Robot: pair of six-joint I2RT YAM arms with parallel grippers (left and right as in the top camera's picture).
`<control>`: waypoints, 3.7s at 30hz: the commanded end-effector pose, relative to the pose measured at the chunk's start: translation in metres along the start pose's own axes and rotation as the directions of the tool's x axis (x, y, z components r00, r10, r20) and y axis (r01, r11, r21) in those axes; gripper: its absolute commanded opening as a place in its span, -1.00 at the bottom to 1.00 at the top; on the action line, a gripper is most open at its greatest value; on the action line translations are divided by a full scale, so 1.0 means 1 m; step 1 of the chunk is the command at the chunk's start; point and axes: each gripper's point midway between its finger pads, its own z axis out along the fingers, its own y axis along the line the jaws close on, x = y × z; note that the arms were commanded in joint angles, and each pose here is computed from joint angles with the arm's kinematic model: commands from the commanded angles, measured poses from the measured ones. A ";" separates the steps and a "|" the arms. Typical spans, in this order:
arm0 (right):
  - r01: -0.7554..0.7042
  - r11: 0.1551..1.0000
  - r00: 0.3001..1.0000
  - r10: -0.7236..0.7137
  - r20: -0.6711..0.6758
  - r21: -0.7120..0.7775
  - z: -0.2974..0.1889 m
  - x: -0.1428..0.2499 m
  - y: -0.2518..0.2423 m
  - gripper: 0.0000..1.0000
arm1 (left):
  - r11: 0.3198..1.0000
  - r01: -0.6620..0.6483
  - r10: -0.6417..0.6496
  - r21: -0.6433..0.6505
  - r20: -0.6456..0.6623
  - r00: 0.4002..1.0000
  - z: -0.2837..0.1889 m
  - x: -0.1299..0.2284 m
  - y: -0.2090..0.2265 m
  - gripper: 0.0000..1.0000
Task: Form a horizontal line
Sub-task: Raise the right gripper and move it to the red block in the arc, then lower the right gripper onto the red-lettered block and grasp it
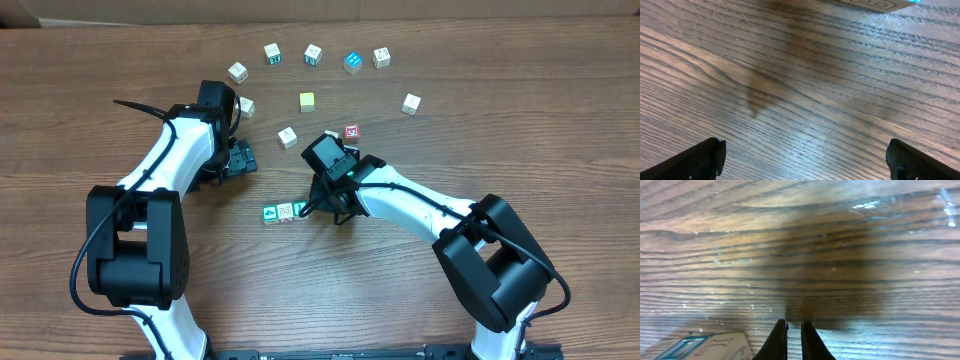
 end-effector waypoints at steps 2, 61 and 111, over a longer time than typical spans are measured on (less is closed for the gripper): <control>0.050 0.999 0.998 -0.051 0.031 0.009 -0.013 -0.011 0.003 -0.77 | 1.000 0.000 0.000 -0.016 -0.005 1.000 0.004 0.001 0.002 0.99; 0.061 0.972 0.994 -0.080 0.078 0.226 0.003 -0.153 -0.046 0.08 | 1.000 0.000 0.000 -0.016 -0.005 1.000 0.004 0.001 0.002 0.99; 0.055 0.972 0.991 -0.082 0.108 0.228 0.003 -0.160 -0.045 -0.28 | 1.000 0.000 0.000 -0.016 -0.005 1.000 0.004 0.001 0.002 0.99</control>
